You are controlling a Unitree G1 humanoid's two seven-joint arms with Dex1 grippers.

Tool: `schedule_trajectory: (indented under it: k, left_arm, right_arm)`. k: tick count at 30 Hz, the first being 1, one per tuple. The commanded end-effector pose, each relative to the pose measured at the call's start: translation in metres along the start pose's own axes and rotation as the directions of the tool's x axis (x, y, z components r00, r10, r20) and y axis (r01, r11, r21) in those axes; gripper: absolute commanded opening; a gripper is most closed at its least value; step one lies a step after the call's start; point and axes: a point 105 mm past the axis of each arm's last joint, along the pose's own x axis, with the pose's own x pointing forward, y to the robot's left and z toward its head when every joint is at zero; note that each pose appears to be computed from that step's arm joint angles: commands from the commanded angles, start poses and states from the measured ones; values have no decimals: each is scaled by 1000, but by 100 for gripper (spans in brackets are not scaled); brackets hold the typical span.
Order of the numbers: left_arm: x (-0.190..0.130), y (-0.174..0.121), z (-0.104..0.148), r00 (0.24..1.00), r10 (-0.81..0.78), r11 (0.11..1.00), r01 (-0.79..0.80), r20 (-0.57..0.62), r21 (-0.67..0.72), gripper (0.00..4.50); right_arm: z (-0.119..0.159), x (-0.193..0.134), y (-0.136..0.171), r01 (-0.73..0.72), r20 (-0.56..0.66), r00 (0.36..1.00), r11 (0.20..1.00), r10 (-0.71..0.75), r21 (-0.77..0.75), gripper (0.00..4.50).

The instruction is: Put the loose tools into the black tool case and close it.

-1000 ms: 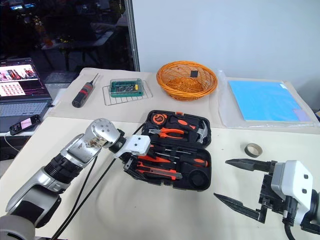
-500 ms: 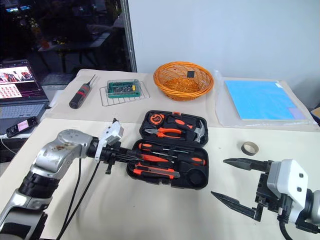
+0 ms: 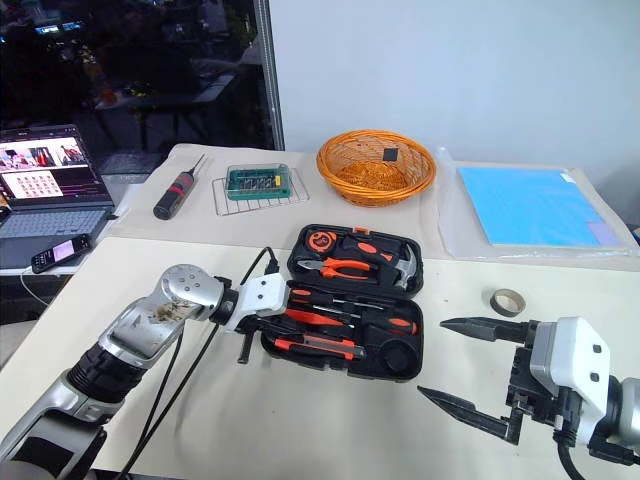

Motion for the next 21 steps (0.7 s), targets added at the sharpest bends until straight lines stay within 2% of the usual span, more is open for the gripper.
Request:
schedule_trajectory:
  k: [1,5,7,14,17,21]
  left_arm:
    - [23,-12,-25,998,-50,991,46,-27,-128,1]
    - [2,6,25,962,37,987,7,271,-159,1]
    - [-18,15,32,944,82,982,-23,318,-185,1]
    - [-62,20,28,966,92,980,-44,240,-196,1]
    - [-70,10,16,991,7,986,15,134,-167,1]
    - [-67,0,6,997,-61,984,68,48,-162,1]
  right_arm:
    - [7,-1,1,9,0,1000,1000,-9,-29,450]
    - [8,-2,3,23,6,1000,999,-23,-27,450]
    - [8,-2,3,36,13,999,999,-35,-23,450]
    - [6,3,6,45,34,998,999,-44,-15,450]
    - [5,4,6,44,40,998,999,-43,-9,450]
    - [3,5,6,42,46,998,999,-42,-9,450]
